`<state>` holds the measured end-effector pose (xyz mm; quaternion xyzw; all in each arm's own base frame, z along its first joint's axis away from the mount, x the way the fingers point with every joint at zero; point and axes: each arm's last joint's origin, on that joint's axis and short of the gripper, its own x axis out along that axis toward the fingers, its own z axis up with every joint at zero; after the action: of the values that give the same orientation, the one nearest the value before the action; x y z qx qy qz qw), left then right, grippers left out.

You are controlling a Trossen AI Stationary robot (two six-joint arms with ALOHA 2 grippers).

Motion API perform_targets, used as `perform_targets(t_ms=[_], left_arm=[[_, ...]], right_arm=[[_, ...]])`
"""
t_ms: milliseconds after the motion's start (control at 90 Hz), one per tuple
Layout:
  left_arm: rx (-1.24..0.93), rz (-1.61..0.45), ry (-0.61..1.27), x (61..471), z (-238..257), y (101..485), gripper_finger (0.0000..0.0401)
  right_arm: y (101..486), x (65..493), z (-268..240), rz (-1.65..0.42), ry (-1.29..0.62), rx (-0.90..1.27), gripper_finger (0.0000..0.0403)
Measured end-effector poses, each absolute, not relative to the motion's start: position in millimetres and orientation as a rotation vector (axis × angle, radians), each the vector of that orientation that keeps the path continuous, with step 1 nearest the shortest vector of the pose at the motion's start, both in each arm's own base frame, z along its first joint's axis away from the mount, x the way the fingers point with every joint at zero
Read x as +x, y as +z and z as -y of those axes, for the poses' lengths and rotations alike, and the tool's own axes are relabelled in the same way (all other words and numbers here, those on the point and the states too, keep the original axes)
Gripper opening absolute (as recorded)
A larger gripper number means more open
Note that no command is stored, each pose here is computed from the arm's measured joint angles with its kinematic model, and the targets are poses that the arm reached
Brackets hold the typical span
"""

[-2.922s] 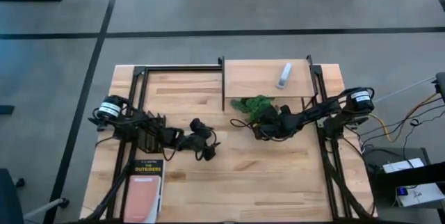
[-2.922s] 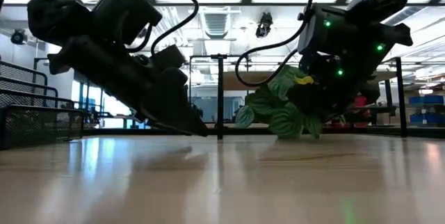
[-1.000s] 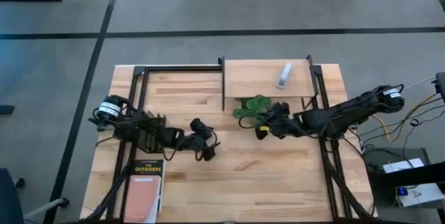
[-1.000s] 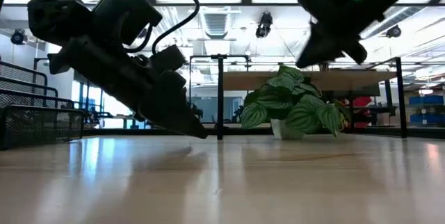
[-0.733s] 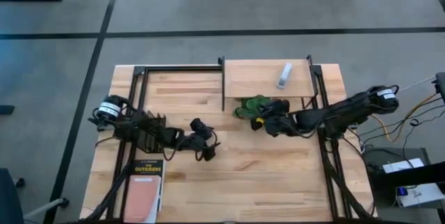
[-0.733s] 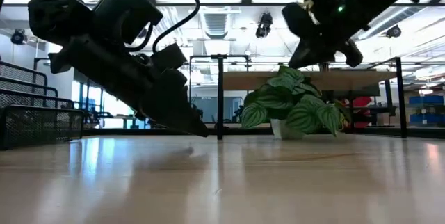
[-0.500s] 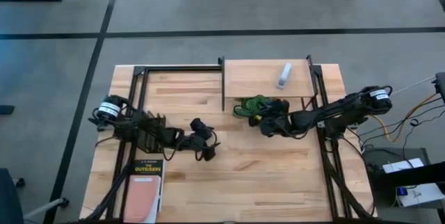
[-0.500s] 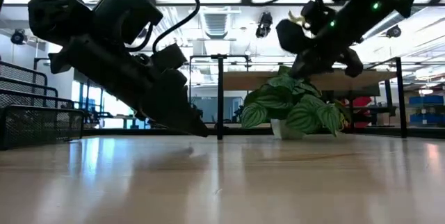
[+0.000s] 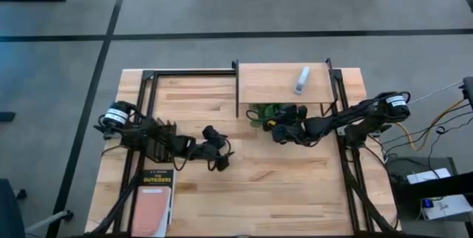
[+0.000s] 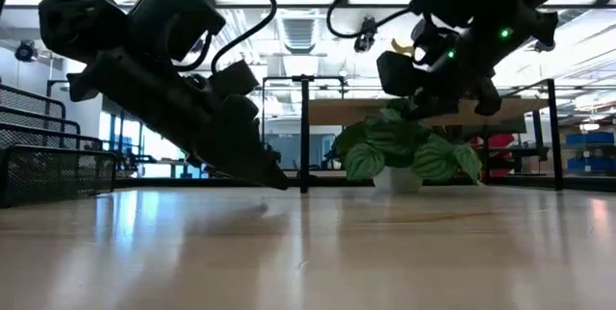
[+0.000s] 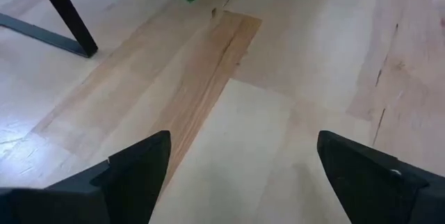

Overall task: Stock shelves
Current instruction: Put the white vase plant under the shelf

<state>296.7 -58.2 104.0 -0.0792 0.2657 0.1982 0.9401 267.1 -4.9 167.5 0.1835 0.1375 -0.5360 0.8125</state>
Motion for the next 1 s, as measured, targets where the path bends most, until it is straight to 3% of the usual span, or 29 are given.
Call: perform_targets(t_ms=[1000], left_arm=[[-0.158, -0.545, 0.404, 296.6, 58.2, 103.8, 0.0347]], right_arm=[[204.0, 262.7, 0.6, -0.213, -1.060, 0.434, 0.0023]])
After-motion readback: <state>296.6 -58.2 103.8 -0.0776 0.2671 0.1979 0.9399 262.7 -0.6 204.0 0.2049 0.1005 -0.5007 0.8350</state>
